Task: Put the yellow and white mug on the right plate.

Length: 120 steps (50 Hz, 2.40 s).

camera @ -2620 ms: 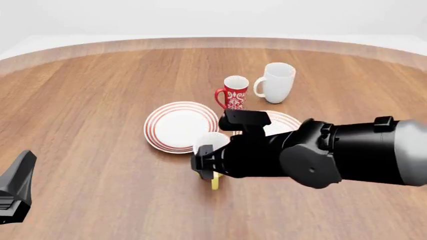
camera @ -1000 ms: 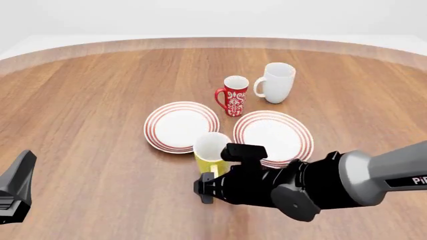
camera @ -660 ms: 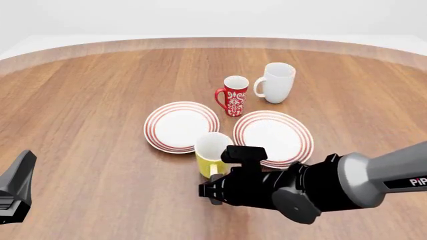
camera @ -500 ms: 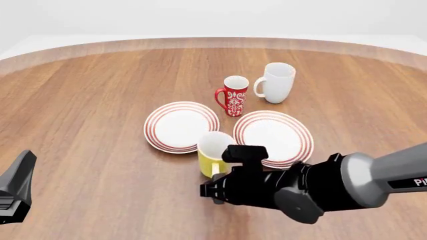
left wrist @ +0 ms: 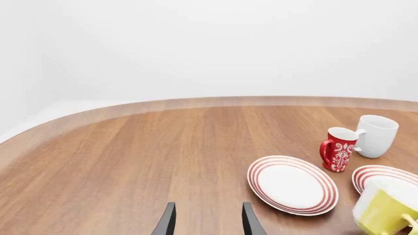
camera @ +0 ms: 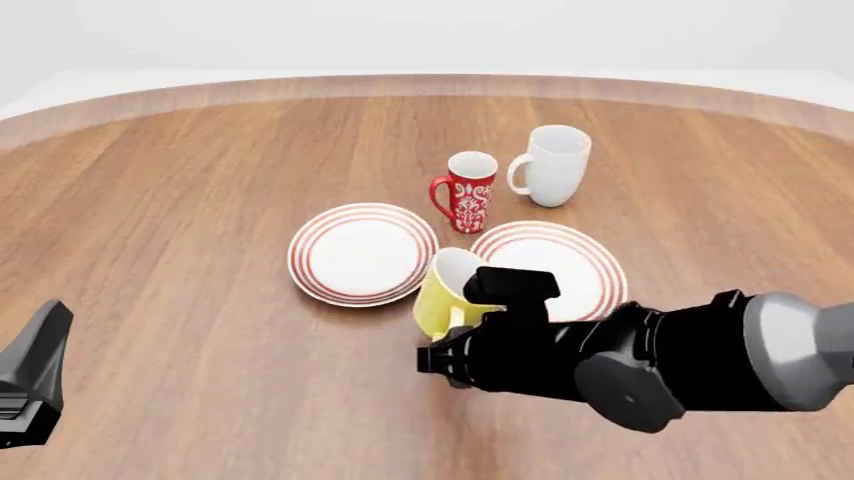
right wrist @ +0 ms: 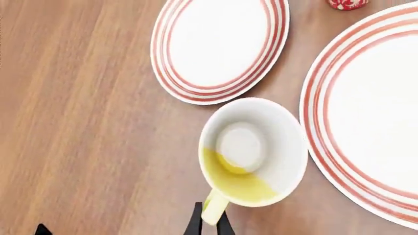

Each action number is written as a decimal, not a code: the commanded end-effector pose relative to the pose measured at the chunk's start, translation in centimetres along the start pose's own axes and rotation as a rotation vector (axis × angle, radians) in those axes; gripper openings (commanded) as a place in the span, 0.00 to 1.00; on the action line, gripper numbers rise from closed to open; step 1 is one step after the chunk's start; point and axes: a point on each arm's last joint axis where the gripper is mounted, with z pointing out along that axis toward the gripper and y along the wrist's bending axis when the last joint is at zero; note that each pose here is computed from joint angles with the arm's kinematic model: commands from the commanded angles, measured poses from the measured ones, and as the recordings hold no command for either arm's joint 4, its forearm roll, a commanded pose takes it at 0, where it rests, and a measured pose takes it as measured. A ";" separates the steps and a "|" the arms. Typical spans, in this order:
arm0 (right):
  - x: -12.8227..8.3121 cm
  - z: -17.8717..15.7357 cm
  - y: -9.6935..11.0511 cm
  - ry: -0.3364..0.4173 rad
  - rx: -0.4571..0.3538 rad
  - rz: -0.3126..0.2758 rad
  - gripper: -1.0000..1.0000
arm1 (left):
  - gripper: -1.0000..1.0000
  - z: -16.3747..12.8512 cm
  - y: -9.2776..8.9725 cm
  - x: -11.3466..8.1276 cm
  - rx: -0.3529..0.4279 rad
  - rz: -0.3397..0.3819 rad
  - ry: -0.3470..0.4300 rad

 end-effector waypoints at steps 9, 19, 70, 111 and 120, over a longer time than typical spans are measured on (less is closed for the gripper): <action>-1.2 -2.1 0.1 -0.022 0.004 -0.015 0.00 | 1.00 0.0 0.0 0.0 0.000 0.000 0.000; -2.2 -3.4 -0.4 -0.029 0.033 -0.051 0.00 | 1.00 0.0 0.0 0.0 0.000 0.000 0.000; -5.8 -4.9 -4.2 -0.034 0.183 -0.122 0.00 | 1.00 0.0 0.0 0.0 0.000 0.000 0.000; -7.9 -3.9 -7.5 -0.022 0.277 -0.151 0.00 | 1.00 0.0 0.0 0.0 0.000 0.000 0.000; -7.6 -3.3 -8.2 -0.018 0.287 -0.138 0.00 | 1.00 0.0 0.0 0.0 0.000 0.000 0.000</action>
